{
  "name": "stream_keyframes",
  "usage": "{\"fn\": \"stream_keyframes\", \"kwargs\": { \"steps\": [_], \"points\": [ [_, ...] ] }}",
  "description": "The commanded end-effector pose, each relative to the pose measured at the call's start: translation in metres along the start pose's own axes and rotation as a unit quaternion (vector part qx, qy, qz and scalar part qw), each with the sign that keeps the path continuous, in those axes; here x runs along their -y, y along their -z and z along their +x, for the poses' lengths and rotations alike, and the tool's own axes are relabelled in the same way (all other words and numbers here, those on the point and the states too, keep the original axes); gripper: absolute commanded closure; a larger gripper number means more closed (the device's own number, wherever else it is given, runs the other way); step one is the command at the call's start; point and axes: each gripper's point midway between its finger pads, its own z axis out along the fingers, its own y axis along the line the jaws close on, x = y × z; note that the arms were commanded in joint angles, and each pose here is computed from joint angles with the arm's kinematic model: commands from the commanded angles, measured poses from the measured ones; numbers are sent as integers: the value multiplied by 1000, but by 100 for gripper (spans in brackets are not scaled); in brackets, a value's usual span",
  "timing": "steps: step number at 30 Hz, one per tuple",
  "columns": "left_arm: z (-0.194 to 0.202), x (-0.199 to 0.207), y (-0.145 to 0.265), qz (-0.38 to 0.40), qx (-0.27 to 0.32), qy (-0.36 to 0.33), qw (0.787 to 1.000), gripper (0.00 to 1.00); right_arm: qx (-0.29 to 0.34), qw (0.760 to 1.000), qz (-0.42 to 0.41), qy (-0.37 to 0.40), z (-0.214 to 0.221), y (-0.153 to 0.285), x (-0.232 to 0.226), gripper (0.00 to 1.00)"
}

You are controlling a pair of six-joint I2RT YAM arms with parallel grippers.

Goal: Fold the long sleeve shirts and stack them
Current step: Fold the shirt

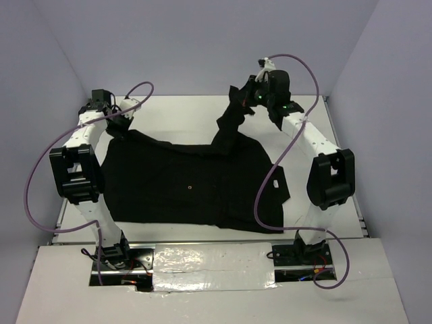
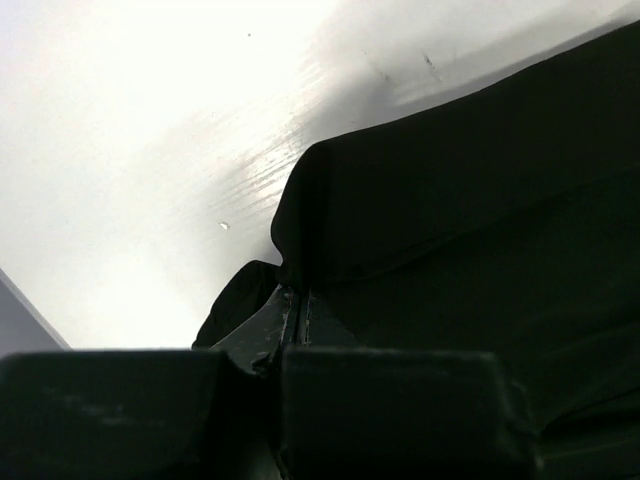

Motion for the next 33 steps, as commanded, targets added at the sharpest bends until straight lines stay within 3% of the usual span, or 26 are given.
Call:
{"fn": "stream_keyframes", "kwargs": {
  "steps": [1,6,12,18,24,28,29,30,32,33],
  "points": [
    [-11,-7,20,1,22,-34,999,100,124,991,-35,25,-91,55,-33,100],
    [6,25,27,74,3,-89,993,100,131,989,-46,53,-87,97,-57,100],
    [58,53,34,133,-71,-145,978,100,96,994,-6,60,-32,142,-50,100],
    [81,77,60,165,-90,-171,967,100,65,997,12,36,23,178,-43,100],
    [122,108,65,195,-138,-185,953,93,44,999,12,13,63,194,-42,100],
    [150,114,75,204,-174,-213,940,61,38,999,32,12,80,202,-32,100],
    [159,120,83,222,-191,-215,932,45,36,999,32,11,81,203,-31,100],
    [158,122,87,230,-190,-221,928,36,32,999,28,8,85,202,-32,100],
    [143,126,104,251,-171,-213,929,21,29,999,15,0,88,200,-36,100],
    [132,125,108,251,-155,-206,933,21,26,1000,14,-4,92,198,-35,100]
  ]
}}
